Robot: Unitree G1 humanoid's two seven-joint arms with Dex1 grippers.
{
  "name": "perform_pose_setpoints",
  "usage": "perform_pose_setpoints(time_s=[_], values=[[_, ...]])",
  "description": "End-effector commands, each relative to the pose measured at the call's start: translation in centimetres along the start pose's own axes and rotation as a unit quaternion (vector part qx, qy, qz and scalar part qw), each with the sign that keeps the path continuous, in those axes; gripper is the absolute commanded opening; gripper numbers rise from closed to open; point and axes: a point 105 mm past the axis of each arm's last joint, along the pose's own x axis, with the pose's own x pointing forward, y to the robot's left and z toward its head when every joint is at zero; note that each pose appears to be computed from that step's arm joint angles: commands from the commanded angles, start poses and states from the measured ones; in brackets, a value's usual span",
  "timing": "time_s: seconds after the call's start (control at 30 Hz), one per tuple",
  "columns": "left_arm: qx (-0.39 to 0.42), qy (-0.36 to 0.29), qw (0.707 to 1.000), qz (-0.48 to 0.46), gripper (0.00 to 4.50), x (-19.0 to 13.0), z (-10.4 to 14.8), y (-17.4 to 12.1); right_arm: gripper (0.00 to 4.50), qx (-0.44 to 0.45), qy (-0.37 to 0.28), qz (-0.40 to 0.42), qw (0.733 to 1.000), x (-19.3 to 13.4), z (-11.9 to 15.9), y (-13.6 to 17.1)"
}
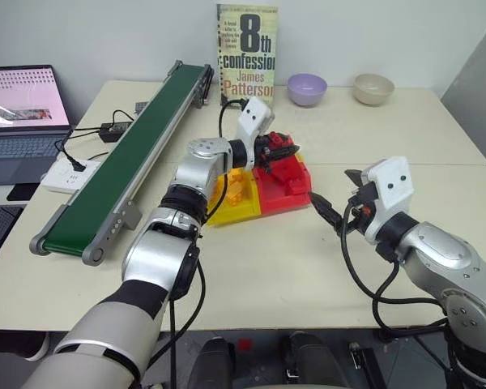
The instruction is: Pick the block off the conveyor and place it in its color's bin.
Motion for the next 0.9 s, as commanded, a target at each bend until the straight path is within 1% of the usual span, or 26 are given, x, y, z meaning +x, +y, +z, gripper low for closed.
perform_pose_setpoints(time_s=[0.03, 0.07, 0.1, 0.23, 0.27, 0.3, 0.4, 0.5, 0.57, 0.6, 0.67, 0.73, 0.83, 0.9], values=[[0.018, -0.033, 0.999, 0.009, 2.86, 0.1, 2.0, 0.5, 4.5, -0.008, -0.018, -0.023, 1.0, -0.8, 0.8, -0.4], [0.016, -0.038, 0.999, 0.009, 2.95, 0.1, 2.2, 0.6, 4.5, -0.008, -0.017, -0.025, 1.0, -0.9, 0.7, -0.4], [0.015, -0.041, 0.999, 0.008, 3.25, 0.1, 2.3, 0.6, 4.5, -0.008, -0.017, -0.025, 1.0, -0.9, 0.7, -0.4], [-0.003, -0.062, 0.998, 0.018, 4.03, -0.3, 3.0, 1.1, 4.5, -0.008, -0.014, -0.023, 1.0, -1.0, 0.5, -0.4], [-0.002, -0.062, 0.998, 0.021, 4.36, -0.5, 3.0, 1.4, 4.5, -0.008, -0.013, -0.02, 1.0, -0.9, 0.4, -0.4], [-0.001, -0.061, 0.998, 0.022, 4.45, -0.7, 3.0, 1.5, 4.5, -0.009, -0.012, -0.018, 1.0, -0.9, 0.4, -0.4], [0.0, -0.055, 0.998, 0.018, 4.45, -1.7, 2.8, 2.0, 4.5, -0.01, -0.009, -0.011, 1.0, -0.9, 0.3, -0.4], [0.016, -0.021, 0.999, -0.02, 4.45, -3.7, 1.9, 2.1, 4.5, -0.014, -0.002, 0.004, 1.0, -0.8, 0.1, -0.5], [0.029, 0.009, 0.999, -0.046, 4.45, -5.7, 0.9, 2.0, 4.5, -0.016, 0.003, 0.017, 1.0, -0.7, 0.0, -0.6], [0.033, 0.027, 0.998, -0.049, 4.45, -8.2, 0.4, 2.1, 4.5, -0.017, 0.01, 0.044, 0.999, -0.4, -0.2, -0.5], [0.035, 0.055, 0.996, -0.052, 4.45, -11.4, -0.3, 1.4, 4.5, -0.018, 0.017, 0.075, 0.997, -0.1, -0.3, -0.5], [0.041, 0.094, 0.993, -0.049, 4.45, -14.2, -1.2, 0.1, 4.5, -0.021, 0.023, 0.09, 0.995, 0.3, -0.4, -0.9], [0.031, 0.119, 0.991, -0.047, 4.45, -16.2, -1.7, -1.6, 4.5, -0.022, 0.03, 0.105, 0.994, 0.4, -0.7, -1.3], [0.039, 0.126, 0.991, -0.033, 4.45, -17.1, -1.7, -2.1, 4.5, -0.023, 0.034, 0.11, 0.993, 0.5, -0.8, -1.6]])
